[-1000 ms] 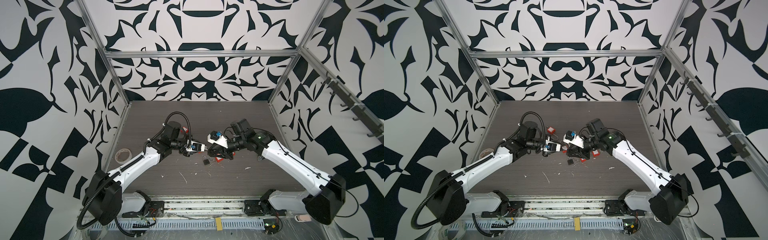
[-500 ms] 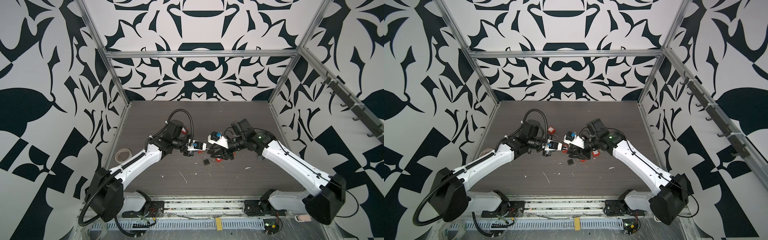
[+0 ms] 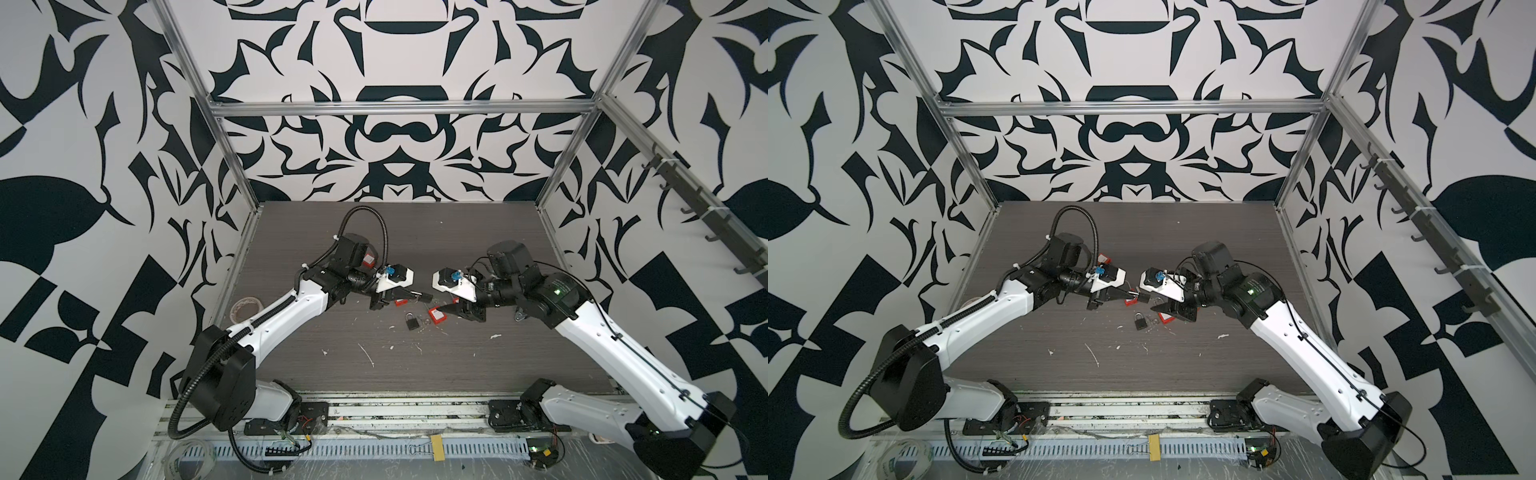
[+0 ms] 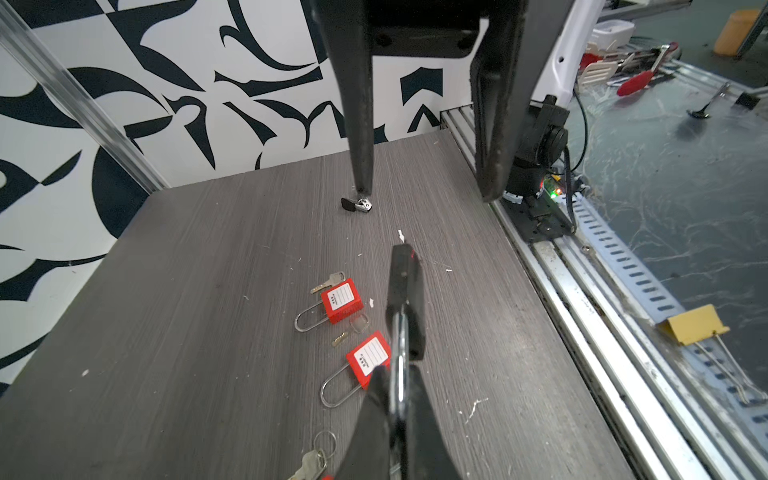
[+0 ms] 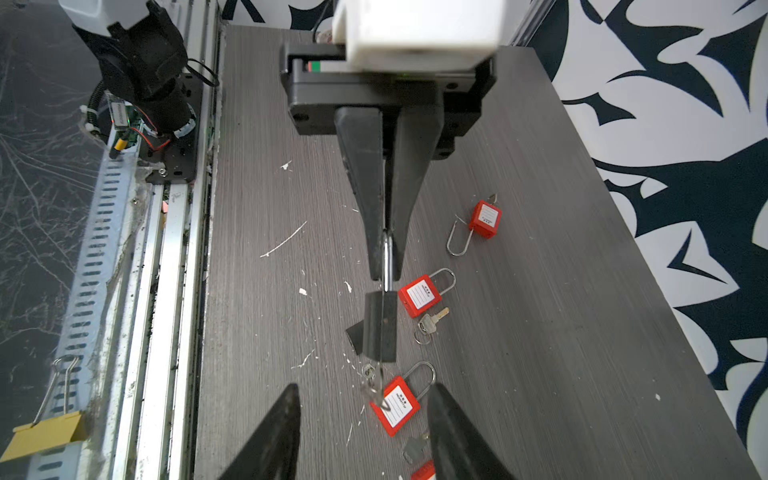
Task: Lock with the key
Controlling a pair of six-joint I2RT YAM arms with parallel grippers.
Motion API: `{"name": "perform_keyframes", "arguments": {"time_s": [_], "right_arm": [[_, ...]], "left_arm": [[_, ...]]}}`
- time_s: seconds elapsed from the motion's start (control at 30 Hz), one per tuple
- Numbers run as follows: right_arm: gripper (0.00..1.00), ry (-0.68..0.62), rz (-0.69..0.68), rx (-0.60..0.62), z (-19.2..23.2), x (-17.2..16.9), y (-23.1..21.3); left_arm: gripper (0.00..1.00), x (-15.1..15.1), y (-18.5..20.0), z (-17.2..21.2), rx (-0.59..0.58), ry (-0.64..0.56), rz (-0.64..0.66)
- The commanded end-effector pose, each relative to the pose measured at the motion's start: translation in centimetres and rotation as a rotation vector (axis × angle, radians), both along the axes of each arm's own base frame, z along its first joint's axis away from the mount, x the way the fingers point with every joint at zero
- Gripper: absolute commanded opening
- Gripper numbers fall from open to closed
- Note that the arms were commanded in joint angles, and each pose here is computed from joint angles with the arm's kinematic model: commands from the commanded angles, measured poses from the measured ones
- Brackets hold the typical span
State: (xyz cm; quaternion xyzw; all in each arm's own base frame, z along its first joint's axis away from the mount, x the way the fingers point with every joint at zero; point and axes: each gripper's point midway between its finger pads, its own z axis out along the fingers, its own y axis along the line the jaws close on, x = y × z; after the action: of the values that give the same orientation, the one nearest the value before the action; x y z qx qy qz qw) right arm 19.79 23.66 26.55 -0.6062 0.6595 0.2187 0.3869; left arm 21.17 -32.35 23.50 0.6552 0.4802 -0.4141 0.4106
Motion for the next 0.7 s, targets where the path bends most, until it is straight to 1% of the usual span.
{"name": "perform_keyframes", "arguments": {"time_s": [0.0, 0.3, 0.43, 0.67], "right_arm": [[0.46, -0.005, 0.011, 0.024, 0.0, 0.4, 0.8], [0.30, -0.021, 0.045, 0.093, 0.0, 1.4, 2.6], [0.27, 0.010, 0.068, 0.092, -0.6, 1.0, 3.0], [0.15, 0.046, 0.088, 0.100, -1.1, 0.5, 3.4]], "left_arm": [[0.00, -0.9, -0.2, 1.6, -0.043, 0.088, -0.063], [0.00, -1.3, -0.2, 1.3, -0.039, 0.140, -0.071], [0.00, -1.2, -0.2, 1.3, -0.035, 0.145, -0.066], [0.00, -1.1, -0.3, 1.3, -0.033, 0.146, -0.065]]}}
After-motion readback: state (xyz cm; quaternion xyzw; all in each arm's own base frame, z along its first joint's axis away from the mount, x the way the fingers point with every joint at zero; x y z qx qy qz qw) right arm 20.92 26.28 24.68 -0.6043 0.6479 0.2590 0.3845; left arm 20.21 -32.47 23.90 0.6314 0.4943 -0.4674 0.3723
